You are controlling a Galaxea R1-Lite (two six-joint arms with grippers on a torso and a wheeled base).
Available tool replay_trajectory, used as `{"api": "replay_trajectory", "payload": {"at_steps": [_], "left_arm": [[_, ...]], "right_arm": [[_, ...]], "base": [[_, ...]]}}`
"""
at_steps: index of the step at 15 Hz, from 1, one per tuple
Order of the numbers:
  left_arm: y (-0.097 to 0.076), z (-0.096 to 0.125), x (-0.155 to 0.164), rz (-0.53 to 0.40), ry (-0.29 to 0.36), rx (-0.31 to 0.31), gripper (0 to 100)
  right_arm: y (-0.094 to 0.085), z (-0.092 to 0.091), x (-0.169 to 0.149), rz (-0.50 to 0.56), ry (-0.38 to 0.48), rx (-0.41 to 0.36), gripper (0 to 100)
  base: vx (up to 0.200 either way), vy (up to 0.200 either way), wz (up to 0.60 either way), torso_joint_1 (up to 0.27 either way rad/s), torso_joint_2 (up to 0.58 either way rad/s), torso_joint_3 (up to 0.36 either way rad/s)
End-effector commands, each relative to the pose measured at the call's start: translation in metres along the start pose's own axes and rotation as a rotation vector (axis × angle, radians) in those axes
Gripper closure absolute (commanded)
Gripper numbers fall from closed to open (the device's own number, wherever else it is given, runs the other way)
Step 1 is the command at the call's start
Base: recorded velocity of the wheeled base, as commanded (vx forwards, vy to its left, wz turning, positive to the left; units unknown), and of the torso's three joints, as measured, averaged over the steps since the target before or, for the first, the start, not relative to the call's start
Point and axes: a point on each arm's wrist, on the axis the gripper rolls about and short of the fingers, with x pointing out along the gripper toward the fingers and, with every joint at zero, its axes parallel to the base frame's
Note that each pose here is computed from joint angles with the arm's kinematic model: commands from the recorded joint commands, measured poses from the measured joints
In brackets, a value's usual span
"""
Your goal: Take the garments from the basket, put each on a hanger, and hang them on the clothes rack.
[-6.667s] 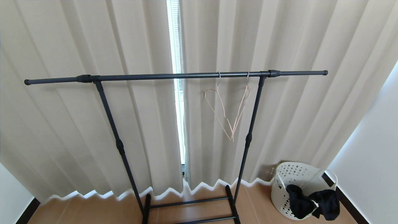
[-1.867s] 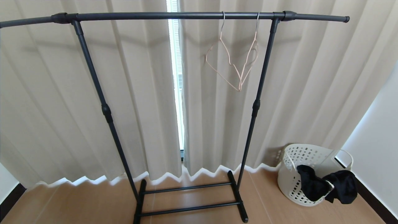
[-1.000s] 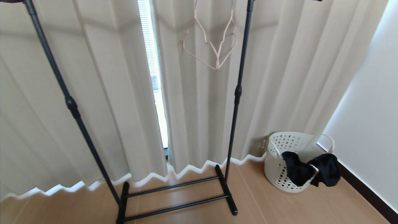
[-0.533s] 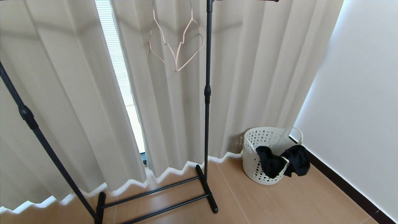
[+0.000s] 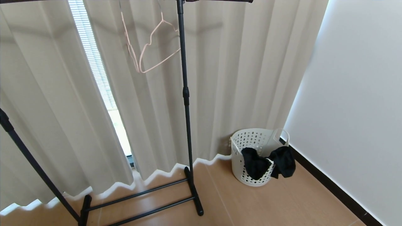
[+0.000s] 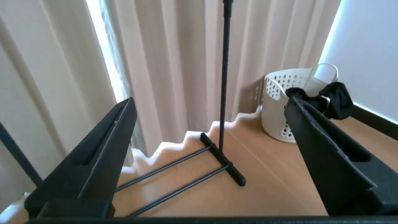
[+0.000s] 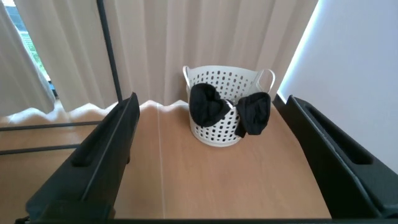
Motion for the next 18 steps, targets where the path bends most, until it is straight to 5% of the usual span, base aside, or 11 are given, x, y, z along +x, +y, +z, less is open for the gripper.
{"api": "replay_trajectory", "payload": {"at_steps": [1, 10, 18], "left_arm": [[0.0, 0.0, 0.0001, 0.0, 0.002, 0.0, 0], [0.0, 0.0, 0.0001, 0.0, 0.002, 0.0, 0], [0.0, 0.0, 0.0001, 0.0, 0.002, 0.0, 0]], "right_arm": [[0.0, 0.0, 0.0, 0.001, -0.001, 0.0, 0], [0.0, 0.0, 0.0, 0.001, -0.001, 0.0, 0], [0.0, 0.0, 0.0, 0.001, -0.001, 0.0, 0]], "base": [[0.2, -0.2, 0.0, -0.002, 0.0, 0.002], [0.2, 0.0, 0.0, 0.003, 0.0, 0.001], [0.05, -0.175, 0.0, 0.004, 0.0, 0.003]]}}
